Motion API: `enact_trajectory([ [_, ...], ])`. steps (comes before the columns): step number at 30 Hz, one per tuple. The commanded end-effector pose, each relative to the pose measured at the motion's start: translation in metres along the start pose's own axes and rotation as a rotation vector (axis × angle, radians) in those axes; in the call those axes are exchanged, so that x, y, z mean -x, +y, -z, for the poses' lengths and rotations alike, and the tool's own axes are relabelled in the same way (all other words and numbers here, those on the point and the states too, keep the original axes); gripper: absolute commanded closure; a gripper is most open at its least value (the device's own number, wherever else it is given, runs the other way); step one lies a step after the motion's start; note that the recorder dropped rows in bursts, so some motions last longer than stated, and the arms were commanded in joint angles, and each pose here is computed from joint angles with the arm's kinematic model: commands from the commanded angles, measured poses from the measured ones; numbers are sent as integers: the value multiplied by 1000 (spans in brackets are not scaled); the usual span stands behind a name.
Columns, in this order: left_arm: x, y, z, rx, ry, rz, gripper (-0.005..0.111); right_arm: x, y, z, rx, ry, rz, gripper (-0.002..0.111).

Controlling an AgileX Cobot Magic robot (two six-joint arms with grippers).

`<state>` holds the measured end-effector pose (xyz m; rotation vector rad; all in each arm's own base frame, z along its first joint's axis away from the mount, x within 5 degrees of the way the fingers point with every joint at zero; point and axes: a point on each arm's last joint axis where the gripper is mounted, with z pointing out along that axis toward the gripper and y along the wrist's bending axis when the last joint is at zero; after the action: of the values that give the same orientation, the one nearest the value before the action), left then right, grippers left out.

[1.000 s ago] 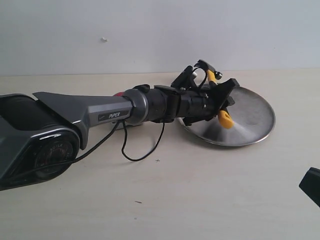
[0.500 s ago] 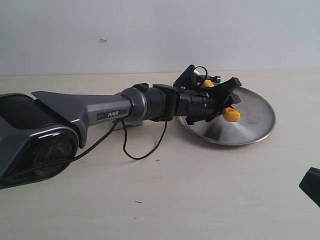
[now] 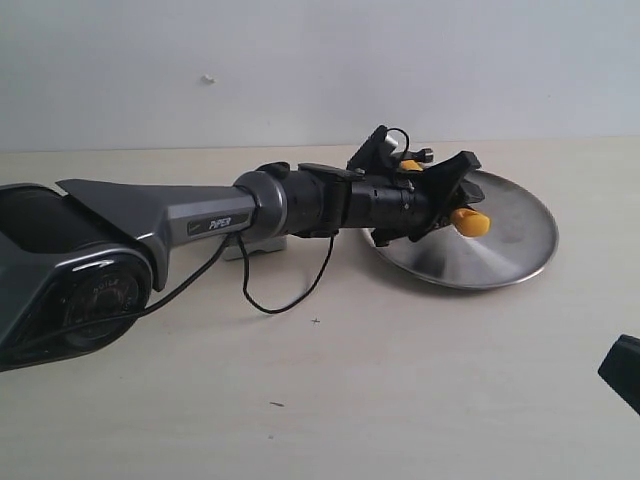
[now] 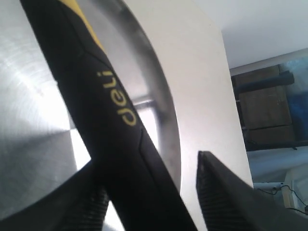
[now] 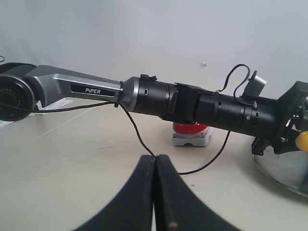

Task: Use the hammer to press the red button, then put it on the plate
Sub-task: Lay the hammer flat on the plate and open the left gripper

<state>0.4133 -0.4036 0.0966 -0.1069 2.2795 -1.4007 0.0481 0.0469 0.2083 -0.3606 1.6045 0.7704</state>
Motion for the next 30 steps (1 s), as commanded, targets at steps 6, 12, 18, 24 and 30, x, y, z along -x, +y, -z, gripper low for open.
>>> enact_trajectory([
  [6, 8, -9, 10, -32, 81, 29, 54, -1, 0, 0, 5, -1, 7, 108],
  [12, 16, -4, 17, -70, 145, 48, 54, -1, 0, 0, 5, -1, 7, 108],
  [18, 13, -4, 21, -99, 228, 35, 54, -1, 0, 0, 5, -1, 7, 108],
  [24, 13, 2, 27, -84, 309, 40, 54, -1, 0, 0, 5, -1, 7, 108],
  [30, 18, 6, 38, -133, 415, 46, 54, -1, 0, 0, 5, -1, 7, 108],
])
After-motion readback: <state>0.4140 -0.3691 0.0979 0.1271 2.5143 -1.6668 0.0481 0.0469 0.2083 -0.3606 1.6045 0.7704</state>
